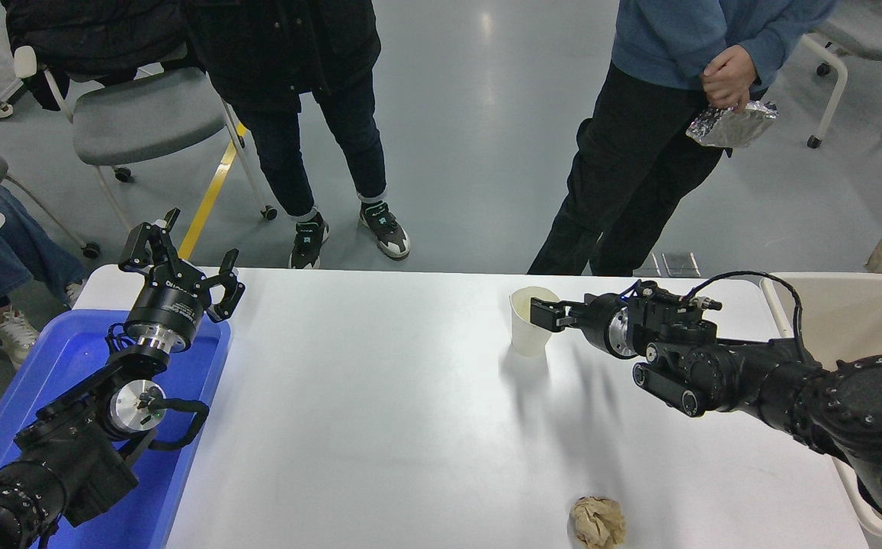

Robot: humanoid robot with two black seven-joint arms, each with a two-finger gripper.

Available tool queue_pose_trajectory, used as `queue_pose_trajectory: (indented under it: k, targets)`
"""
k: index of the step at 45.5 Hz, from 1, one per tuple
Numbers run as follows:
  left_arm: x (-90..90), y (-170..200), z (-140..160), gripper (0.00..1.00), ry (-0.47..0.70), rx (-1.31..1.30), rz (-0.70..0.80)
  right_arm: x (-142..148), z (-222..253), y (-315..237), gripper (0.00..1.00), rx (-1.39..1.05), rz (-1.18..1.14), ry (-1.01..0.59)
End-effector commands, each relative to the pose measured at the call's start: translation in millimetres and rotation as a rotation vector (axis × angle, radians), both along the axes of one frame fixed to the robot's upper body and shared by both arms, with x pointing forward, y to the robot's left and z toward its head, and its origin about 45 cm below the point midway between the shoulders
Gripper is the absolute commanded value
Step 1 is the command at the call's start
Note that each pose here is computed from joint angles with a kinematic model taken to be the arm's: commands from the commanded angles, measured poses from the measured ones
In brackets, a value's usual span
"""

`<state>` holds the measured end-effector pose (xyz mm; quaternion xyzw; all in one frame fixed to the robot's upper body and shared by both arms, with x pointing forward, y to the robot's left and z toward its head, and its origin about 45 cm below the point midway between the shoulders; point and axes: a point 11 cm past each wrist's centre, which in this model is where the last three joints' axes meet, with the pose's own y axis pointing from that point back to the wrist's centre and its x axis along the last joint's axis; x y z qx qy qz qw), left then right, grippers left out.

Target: Dispose of the paper cup in the dustbin

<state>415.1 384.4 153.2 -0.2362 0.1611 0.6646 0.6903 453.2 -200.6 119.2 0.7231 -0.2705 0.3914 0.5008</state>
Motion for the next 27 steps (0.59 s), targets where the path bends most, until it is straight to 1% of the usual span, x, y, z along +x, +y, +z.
queue_pose_trajectory:
  k: [1,3,7,9,11,12,16,19,21,24,27]
  targets:
    - [0.0,-0.1,-0.1,1.0,0.0,0.0,0.0,-0.2,-0.3,4.1,0.89,0.002,0.006,-0.011]
    - [0.0,-0.1,-0.1,1.0,0.0,0.0,0.0,-0.1,0.0,4.1,0.84,0.001,0.008,-0.014]
    - [0.0,-0.1,-0.1,1.0,0.0,0.0,0.0,0.7,0.3,2.5,0.69,-0.001,0.005,-0.019]
    - [0.5,-0.2,0.5,1.0,-0.001,0.0,0.0,1.2,0.7,1.9,0.55,-0.002,0.004,-0.021]
    - [0.4,-0.2,0.5,1.0,-0.001,0.0,0.0,0.4,-0.6,1.3,0.37,0.0,0.002,-0.016]
    - [0.0,-0.1,-0.1,1.0,0.0,0.0,0.0,0.2,-0.9,1.2,0.31,-0.001,0.003,-0.015]
    - [0.0,-0.1,-0.1,1.0,0.0,0.0,0.0,-0.6,-1.5,2.0,0.16,0.004,0.007,-0.012]
    - [0.0,-0.1,-0.1,1.0,0.0,0.0,0.0,-0.7,-1.6,2.1,0.14,0.003,0.009,-0.012]
    - [0.0,-0.1,-0.1,1.0,0.0,0.0,0.0,-0.3,-0.9,2.4,0.09,0.004,0.011,-0.014]
    - [0.0,-0.1,-0.1,1.0,0.0,0.0,0.0,0.0,0.0,3.7,0.08,0.006,0.017,-0.011]
    - [0.0,-0.1,-0.1,1.0,0.0,0.0,0.0,0.3,0.6,4.0,0.03,0.006,0.019,-0.011]
